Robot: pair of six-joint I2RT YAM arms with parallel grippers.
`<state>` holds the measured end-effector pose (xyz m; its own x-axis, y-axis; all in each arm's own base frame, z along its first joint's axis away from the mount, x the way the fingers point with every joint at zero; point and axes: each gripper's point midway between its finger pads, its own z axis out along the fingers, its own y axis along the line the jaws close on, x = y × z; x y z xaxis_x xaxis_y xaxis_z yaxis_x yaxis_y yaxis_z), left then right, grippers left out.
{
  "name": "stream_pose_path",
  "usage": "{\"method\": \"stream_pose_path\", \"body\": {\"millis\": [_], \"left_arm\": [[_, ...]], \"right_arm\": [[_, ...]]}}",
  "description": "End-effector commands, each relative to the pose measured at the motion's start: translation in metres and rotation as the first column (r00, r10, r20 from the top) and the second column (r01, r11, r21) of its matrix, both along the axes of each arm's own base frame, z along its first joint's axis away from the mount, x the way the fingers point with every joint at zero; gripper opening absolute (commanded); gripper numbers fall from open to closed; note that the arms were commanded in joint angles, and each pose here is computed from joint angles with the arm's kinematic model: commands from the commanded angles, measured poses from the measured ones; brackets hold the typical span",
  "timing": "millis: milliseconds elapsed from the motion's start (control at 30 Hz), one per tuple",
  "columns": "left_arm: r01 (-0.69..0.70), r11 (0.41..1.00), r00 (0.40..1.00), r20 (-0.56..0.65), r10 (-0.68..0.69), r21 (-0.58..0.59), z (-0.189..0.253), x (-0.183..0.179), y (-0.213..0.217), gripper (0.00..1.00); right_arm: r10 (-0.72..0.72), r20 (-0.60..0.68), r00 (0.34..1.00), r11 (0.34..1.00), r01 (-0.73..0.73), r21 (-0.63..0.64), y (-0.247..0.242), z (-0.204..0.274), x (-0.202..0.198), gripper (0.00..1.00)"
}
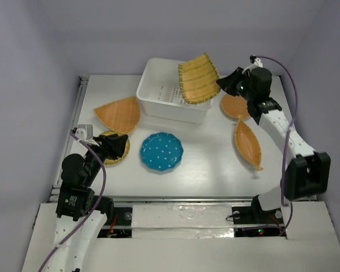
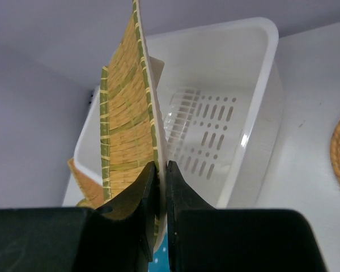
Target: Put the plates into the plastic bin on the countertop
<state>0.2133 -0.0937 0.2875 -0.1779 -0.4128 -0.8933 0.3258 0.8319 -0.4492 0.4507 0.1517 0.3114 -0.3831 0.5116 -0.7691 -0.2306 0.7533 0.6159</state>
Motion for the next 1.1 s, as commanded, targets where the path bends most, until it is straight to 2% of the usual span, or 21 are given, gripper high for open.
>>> {"method": "stream_pose_path", "body": {"millis": [0,167,333,467,500,600,633,667,767,900,1067], "left_arm": [[-0.001,1.000,0.999,0.037,0.001,-0.009,0.007,0.000,0.000,0.45],[-0.004,1.000,0.999,0.040,0.004,-0.010,0.008,-0.001,0.001,0.45],[-0.004,1.000,0.999,0.040,0.004,-0.010,0.008,-0.001,0.001,0.46],[-0.006,1.000,0.999,0.041,0.006,-0.010,0.008,-0.001,0.001,0.46],[-0.006,1.000,0.999,0.041,0.006,-0.010,0.008,-0.001,0.001,0.46],[-0.006,1.000,0.999,0.043,0.006,-0.011,0.009,-0.001,0.001,0.46],[-0.006,1.000,0.999,0.042,0.006,-0.012,0.009,-0.001,0.001,0.46],[-0.006,1.000,0.999,0.042,0.006,-0.012,0.009,-0.001,0.001,0.46],[-0.006,1.000,0.999,0.043,0.006,-0.012,0.009,-0.002,0.001,0.46],[-0.009,1.000,0.999,0.046,0.009,-0.013,0.010,-0.002,0.002,0.46],[-0.007,1.000,0.999,0.046,0.008,-0.013,0.010,-0.002,0.001,0.46]], "right_arm": [[0.017,0.144,0.989,1.000,-0.019,0.015,0.014,0.041,0.039,0.00],[0.041,0.029,0.999,0.999,-0.041,-0.020,0.040,-0.014,0.084,0.00],[0.073,-0.039,0.997,0.996,-0.075,-0.057,0.074,-0.052,0.099,0.00],[0.072,-0.108,0.992,0.995,-0.079,-0.063,0.083,-0.085,0.108,0.00],[0.065,-0.124,0.990,0.995,-0.073,-0.065,0.083,-0.093,0.111,0.02],[0.057,-0.142,0.988,0.995,-0.068,-0.075,0.087,-0.101,0.113,0.23],[0.046,-0.173,0.984,0.994,-0.062,-0.087,0.085,-0.107,0.111,0.34],[0.040,-0.176,0.984,0.994,-0.057,-0.092,0.084,-0.107,0.111,0.39],[0.016,-0.173,0.985,0.993,-0.035,-0.108,0.079,-0.102,0.111,0.44],[-0.011,-0.152,0.988,0.992,-0.008,-0.124,0.071,-0.085,0.106,0.61],[-0.051,-0.003,0.999,0.991,0.050,-0.120,0.053,-0.020,0.083,0.62]]}}
